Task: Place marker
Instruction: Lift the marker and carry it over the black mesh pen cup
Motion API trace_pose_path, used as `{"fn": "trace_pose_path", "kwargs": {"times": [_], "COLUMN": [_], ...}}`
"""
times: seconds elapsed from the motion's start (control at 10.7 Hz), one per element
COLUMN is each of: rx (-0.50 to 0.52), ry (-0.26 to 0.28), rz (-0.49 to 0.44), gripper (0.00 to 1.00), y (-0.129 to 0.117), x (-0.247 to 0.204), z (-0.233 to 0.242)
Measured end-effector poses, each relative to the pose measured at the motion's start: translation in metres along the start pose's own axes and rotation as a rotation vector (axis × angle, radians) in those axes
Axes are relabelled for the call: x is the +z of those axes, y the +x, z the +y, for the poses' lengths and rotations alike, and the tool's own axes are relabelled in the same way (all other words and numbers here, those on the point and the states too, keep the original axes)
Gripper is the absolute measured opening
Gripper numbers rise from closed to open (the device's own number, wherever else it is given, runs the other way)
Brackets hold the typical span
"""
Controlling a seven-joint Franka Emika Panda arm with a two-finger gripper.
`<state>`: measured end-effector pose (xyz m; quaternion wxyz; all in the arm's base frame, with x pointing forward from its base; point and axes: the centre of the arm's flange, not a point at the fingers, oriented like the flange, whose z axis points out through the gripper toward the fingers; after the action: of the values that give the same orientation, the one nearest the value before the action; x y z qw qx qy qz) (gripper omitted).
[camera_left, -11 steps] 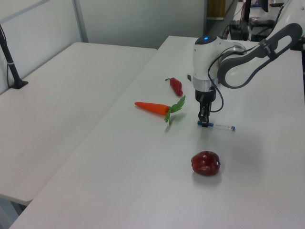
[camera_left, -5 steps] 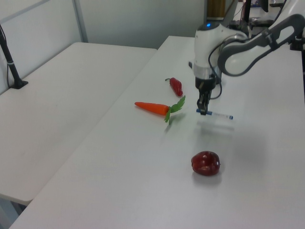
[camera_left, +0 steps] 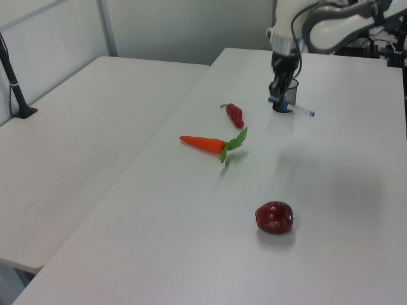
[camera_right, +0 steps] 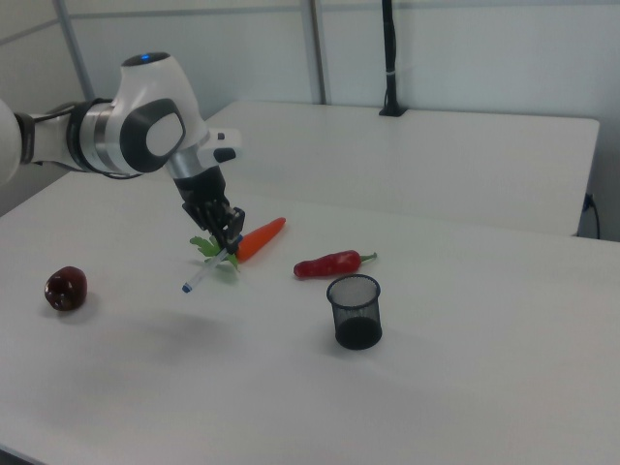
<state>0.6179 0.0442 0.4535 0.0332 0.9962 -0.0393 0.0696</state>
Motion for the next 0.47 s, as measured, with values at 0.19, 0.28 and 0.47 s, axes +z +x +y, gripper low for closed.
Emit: {"fn": "trace_pose_path", "kwargs": {"times": [0.19, 0.28, 0.47], "rx": [0.055, 0.081, 0.134], "ry": [-0.011, -0.016, -0.028], "rz": [0.034, 0.052, 0.081], "gripper": [0.17, 0.17, 0.17], "y": [-0.002, -0.004, -0.008], "x": [-0.034, -0.047, -0.065], "z": [0.034, 0.050, 0.085]}}
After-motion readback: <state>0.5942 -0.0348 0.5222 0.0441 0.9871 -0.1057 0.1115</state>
